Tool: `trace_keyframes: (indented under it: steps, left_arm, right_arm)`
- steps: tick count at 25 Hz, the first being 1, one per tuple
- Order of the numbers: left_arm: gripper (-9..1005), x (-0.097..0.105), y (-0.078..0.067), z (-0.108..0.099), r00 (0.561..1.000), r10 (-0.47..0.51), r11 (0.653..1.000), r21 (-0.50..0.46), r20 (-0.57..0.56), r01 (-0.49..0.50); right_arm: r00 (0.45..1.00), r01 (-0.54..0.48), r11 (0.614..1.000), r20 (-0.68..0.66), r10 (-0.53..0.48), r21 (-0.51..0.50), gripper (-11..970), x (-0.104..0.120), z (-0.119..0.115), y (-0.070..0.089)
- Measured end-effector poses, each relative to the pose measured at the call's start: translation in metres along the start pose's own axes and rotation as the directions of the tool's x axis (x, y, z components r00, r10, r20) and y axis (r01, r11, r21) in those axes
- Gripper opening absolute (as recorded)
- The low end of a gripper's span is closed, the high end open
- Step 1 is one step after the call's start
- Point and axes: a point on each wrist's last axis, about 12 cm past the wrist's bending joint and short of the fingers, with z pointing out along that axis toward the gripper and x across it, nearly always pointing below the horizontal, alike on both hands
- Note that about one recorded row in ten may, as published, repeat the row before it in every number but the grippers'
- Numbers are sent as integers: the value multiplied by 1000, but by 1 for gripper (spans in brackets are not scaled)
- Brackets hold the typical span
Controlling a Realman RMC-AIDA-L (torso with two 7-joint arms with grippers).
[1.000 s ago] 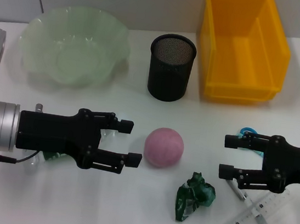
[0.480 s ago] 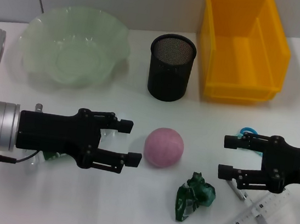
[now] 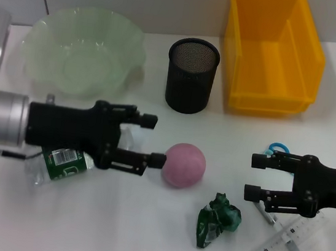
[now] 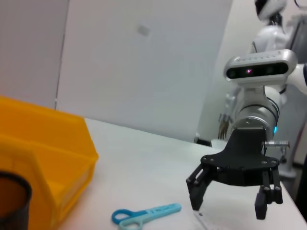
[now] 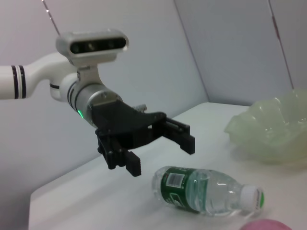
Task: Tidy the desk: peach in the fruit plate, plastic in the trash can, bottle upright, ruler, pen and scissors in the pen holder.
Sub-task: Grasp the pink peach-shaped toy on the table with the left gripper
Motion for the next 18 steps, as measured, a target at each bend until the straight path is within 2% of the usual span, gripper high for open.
trace_keyframes:
  steps: [4,7,13,18]
  left_arm:
    - [791,-19,10,12,993,94,996,6,-76,-94]
    - [787,-28,19,30,971,144,989,11,-188,-145]
    - [779,-32,25,58,913,246,967,23,-324,-253]
    - [772,-29,24,74,870,298,950,32,-392,-311]
  right_arm:
    - [1000,-16,1000,-3,16,13,826,4,-1,0]
    - [1000,-27,999,-3,27,22,826,6,-4,0]
    - [998,-57,998,-6,57,40,827,8,-9,-1]
    - [997,-74,996,-6,74,48,826,11,-12,0]
